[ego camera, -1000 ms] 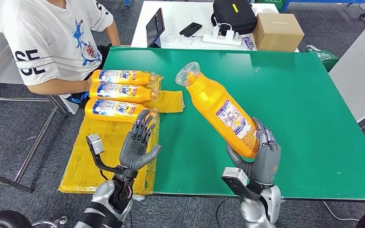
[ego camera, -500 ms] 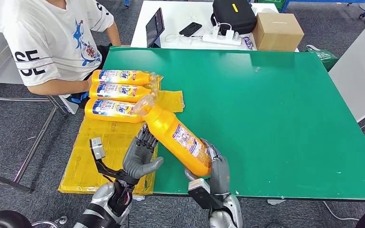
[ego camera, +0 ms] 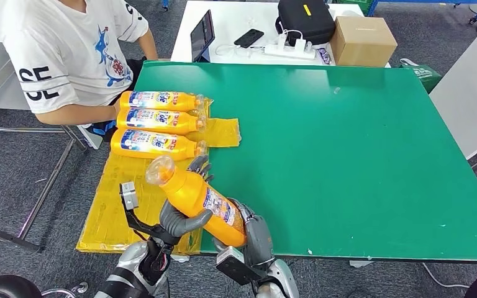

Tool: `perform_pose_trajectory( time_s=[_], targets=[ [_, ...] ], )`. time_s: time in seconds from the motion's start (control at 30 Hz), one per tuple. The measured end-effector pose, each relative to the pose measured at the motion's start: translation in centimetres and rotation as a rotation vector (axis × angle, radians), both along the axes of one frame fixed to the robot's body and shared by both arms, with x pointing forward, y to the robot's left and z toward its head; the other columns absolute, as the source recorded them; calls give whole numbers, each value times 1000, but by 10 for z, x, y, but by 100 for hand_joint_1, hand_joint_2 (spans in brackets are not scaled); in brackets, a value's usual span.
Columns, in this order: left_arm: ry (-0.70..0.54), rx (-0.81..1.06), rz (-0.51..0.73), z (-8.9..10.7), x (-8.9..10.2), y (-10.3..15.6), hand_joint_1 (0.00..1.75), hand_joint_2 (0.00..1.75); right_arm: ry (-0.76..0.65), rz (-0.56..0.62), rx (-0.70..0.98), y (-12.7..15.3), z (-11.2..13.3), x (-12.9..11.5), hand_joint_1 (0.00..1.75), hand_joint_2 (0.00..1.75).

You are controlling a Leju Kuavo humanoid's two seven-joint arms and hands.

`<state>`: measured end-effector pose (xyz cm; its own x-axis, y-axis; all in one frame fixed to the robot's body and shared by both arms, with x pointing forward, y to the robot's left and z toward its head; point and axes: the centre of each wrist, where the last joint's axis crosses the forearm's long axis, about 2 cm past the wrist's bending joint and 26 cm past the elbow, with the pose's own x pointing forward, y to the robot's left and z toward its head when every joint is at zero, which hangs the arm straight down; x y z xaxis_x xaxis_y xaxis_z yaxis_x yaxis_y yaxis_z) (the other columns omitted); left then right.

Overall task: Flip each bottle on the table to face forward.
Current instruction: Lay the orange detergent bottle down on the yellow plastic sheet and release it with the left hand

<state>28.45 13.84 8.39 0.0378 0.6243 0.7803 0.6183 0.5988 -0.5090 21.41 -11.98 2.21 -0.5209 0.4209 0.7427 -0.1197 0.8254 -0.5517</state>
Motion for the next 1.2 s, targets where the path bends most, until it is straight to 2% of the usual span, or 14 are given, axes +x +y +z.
perform_pose_trajectory(
  time_s=[0.73, 0.87, 1.03, 1.2],
  targets=[
    [9, 6, 0, -3, -1, 1, 0, 175, 16, 12, -14, 1, -4, 0, 175, 175],
    [11, 8, -1, -3, -1, 1, 175, 175, 16, 9, -19, 1, -4, 0, 172, 175],
    [61, 57, -10, -8, -1, 7, 175, 175, -35, -32, -140, 3, -6, 3, 164, 175],
    [80, 86, -9, -14, -3, 12, 175, 175, -69, -34, -212, 3, -6, 8, 168, 175]
  ],
)
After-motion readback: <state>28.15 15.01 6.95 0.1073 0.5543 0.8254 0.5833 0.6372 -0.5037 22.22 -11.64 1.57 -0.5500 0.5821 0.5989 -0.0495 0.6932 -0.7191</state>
